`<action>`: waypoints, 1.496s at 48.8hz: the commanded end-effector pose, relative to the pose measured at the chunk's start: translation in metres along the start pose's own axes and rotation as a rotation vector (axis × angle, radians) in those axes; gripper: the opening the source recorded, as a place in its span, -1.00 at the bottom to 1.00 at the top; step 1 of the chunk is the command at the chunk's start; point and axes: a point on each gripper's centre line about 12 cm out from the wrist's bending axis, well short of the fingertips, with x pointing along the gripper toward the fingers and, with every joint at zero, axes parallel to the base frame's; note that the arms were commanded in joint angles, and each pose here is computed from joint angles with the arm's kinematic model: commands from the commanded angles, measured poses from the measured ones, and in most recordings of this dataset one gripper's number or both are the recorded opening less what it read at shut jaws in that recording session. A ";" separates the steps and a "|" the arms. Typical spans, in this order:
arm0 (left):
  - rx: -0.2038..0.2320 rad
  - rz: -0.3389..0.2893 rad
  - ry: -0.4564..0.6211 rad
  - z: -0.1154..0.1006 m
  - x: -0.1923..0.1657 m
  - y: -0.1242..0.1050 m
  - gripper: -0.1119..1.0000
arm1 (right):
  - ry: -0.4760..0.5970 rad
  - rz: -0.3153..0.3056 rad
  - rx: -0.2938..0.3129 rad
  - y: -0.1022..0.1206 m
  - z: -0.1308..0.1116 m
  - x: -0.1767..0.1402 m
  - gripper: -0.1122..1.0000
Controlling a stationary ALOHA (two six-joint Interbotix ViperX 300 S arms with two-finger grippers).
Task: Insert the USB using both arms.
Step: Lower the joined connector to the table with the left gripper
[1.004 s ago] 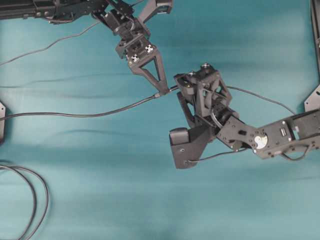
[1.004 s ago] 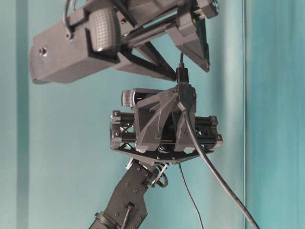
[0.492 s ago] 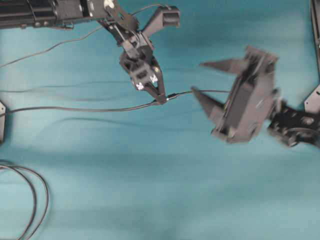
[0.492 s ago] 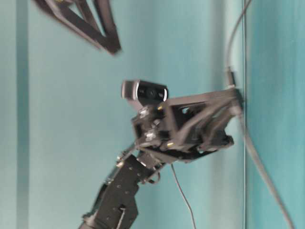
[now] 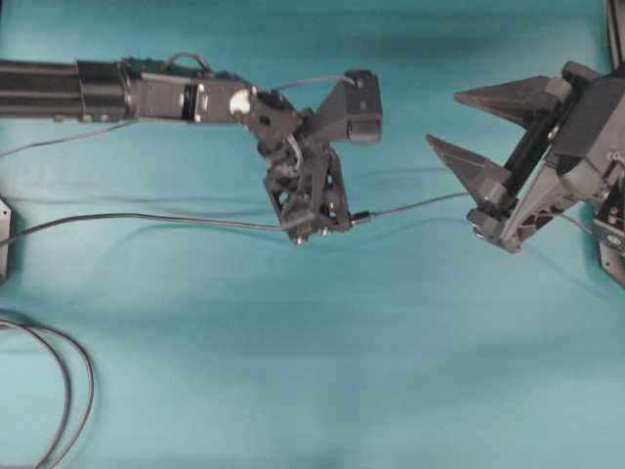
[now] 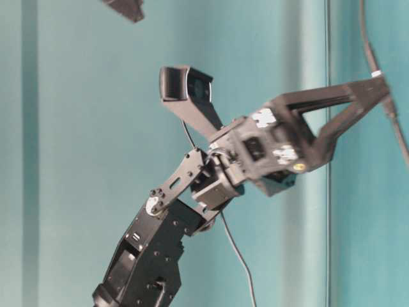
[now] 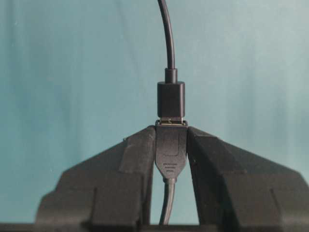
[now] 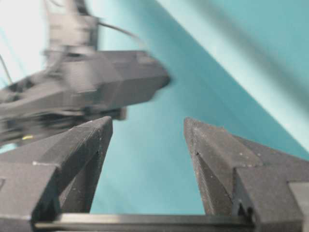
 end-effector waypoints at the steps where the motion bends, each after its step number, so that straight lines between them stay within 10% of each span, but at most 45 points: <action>1: 0.055 0.018 -0.009 0.004 0.000 -0.012 -0.64 | -0.005 0.003 0.030 -0.002 0.002 -0.002 0.43; 9: 0.152 0.050 0.050 -0.004 0.014 -0.021 -0.64 | 0.029 0.000 0.068 -0.002 -0.007 -0.001 0.43; 27: 0.218 0.182 0.165 -0.011 0.026 -0.014 -0.64 | 0.043 0.002 0.093 -0.002 -0.010 0.000 0.43; 54: 0.194 0.207 0.161 -0.006 0.027 -0.023 -0.62 | 0.041 0.024 0.095 0.000 -0.009 0.000 0.43; 73: 0.198 0.205 0.139 0.001 0.011 -0.029 0.77 | 0.039 0.043 0.094 0.003 -0.009 -0.001 0.43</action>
